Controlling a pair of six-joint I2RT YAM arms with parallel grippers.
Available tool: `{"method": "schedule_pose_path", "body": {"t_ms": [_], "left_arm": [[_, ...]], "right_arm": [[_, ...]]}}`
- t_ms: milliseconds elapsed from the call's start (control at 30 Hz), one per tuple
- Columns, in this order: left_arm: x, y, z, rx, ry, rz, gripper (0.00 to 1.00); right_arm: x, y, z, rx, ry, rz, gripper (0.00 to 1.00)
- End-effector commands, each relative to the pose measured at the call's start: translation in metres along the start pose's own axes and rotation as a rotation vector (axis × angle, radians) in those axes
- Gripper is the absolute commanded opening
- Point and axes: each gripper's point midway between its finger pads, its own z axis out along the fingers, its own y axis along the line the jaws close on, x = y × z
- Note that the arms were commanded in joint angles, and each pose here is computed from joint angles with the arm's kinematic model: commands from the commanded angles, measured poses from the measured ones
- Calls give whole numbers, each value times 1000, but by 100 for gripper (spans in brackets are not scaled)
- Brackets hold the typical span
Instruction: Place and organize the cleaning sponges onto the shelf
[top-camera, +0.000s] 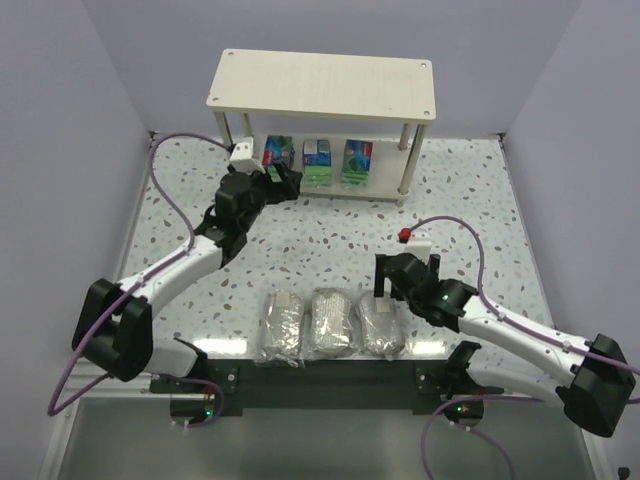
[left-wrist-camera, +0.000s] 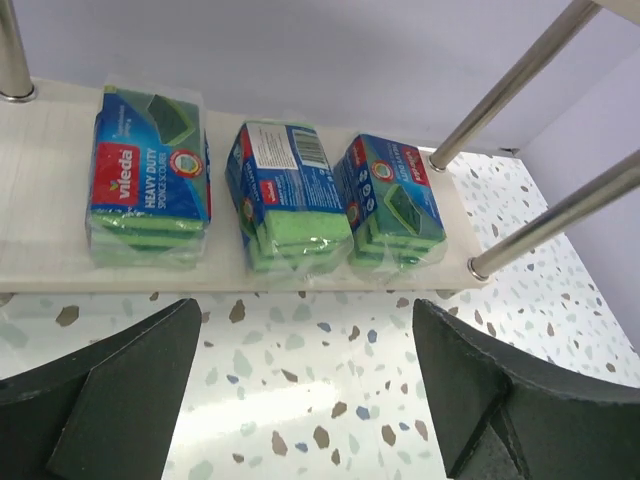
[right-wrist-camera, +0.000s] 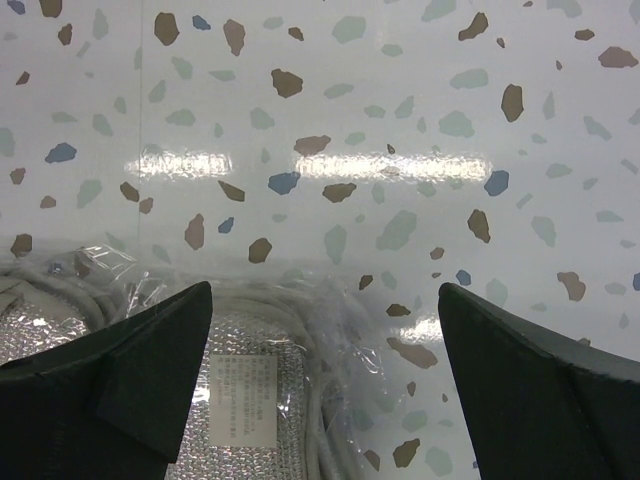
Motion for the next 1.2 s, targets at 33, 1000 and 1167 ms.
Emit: {"method": "schedule_pose_path", "body": {"t_ms": [33, 1000, 1167], "left_arm": [[14, 20, -32, -76, 46, 6, 90], [-64, 173, 59, -528, -79, 291, 77], [-61, 182, 79, -492, -92, 332, 76]], "right_arm": [[-32, 8, -9, -14, -93, 81, 99], [-71, -4, -22, -14, -153, 146, 99], [-69, -5, -21, -9, -146, 133, 99]]}}
